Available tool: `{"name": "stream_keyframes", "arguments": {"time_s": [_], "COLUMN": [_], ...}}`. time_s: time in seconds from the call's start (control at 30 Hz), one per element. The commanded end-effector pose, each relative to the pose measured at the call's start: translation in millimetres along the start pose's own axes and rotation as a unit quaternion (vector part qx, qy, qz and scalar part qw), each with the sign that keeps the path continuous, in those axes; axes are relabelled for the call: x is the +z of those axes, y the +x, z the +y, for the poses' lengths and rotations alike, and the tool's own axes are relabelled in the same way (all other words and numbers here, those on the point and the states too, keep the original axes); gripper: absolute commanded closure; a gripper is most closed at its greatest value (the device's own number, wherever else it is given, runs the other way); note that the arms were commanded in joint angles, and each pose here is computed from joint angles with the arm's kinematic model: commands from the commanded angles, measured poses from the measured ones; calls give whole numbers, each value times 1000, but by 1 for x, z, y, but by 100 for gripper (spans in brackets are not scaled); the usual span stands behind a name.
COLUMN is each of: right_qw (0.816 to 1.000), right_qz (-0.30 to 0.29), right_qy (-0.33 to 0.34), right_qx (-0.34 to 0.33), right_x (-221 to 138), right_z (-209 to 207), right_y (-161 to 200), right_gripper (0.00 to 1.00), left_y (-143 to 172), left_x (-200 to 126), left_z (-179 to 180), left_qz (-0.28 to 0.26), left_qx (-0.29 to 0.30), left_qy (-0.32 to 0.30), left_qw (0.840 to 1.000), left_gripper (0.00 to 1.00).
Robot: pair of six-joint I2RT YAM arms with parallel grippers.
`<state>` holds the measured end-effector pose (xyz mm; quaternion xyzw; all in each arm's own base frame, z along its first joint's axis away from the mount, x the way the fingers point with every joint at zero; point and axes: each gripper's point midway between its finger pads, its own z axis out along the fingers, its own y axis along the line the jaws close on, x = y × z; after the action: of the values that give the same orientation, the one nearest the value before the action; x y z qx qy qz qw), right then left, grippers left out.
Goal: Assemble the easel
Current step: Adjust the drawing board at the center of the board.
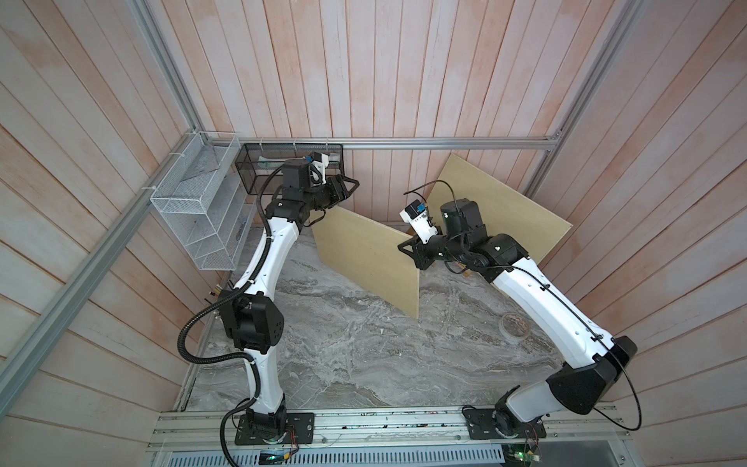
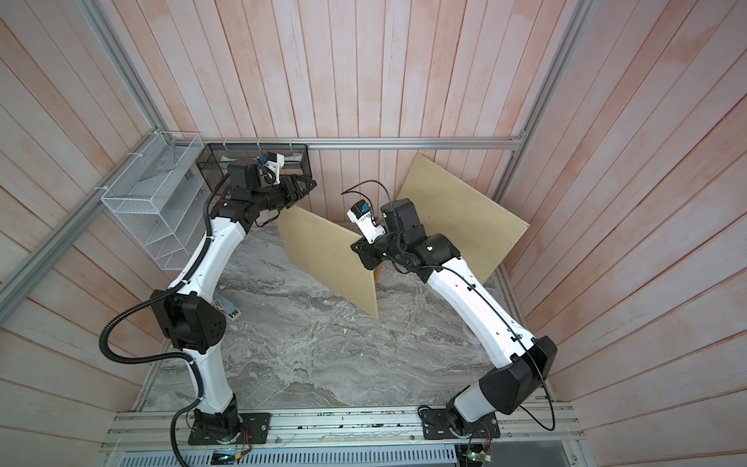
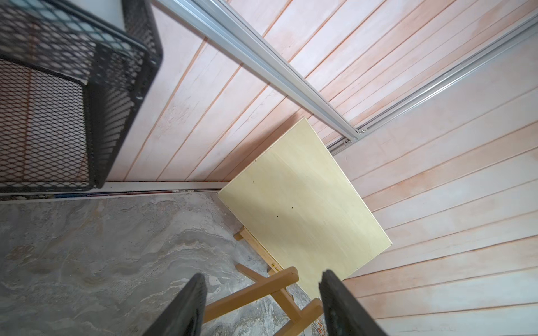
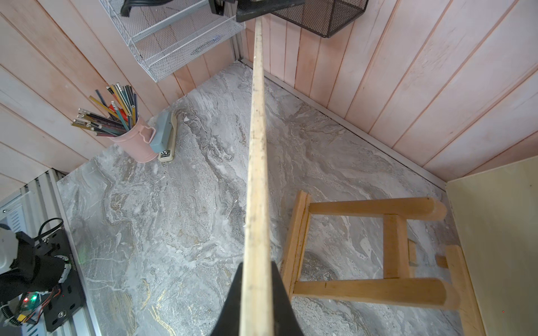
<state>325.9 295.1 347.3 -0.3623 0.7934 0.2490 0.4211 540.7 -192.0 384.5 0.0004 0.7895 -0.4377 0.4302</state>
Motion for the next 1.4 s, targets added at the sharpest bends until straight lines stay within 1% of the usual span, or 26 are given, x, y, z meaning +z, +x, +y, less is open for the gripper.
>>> {"name": "stream_keyframes", "arguments": {"time_s": [0.0,0.13,0.2,0.3,0.37,0.5,0.57,0.67,0.73,0.8,0.9,1.0,1.13,1.27,1.37], "right_qw": [996,997,997,995,993,991,990,989,986,984,983,982,981,978,977], "right_qz": [-77,-64,-62,-60,-53,-34,-26,-18,-12,-8,-6,-8,-6,3,1], "right_qy": [-20,-3,15,58,78,90,84,80,87,94,97,100,99,104,105], "right_qx": [-41,-43,-44,-58,-70,-96,-106,-127,-143,-150,-157,-163,-166,-180,-184], "right_x": [-23,-22,-20,-18,-15,-7,-4,1,4,5,5,6,7,11,10], "right_z": [16,11,4,-9,-14,-14,-9,2,6,7,12,18,22,28,31], "right_y": [-37,-25,-20,-11,-4,10,15,21,24,26,28,30,34,37,36], "right_gripper": [100,100,100,100,100,100,100,100,100,100,100,100,100,100,100], "left_y": [-15,-19,-16,-5,7,32,43,58,71,84,100,111,120,134,141], "left_x": [-26,-48,-64,-89,-99,-106,-102,-93,-87,-85,-85,-83,-78,-73,-75], "left_z": [-5,10,14,22,23,21,17,13,10,6,0,-5,-2,-1,-1], "left_qz": [-24,-34,-37,-37,-29,2,16,43,70,96,118,138,153,184,198], "left_qx": [-10,-43,-62,-108,-135,-188,-213,-256,-283,-316,-348,-379,-404,-420,-421], "left_qy": [-22,-90,-134,-189,-206,-205,-192,-182,-181,-187,-199,-193,-200,-215,-234], "left_qw": [999,994,988,975,969,961,958,949,939,925,909,894,879,862,853], "left_gripper": [34,34,34,34,34,34,34,34,32,30,29,29,30,30,33]}}
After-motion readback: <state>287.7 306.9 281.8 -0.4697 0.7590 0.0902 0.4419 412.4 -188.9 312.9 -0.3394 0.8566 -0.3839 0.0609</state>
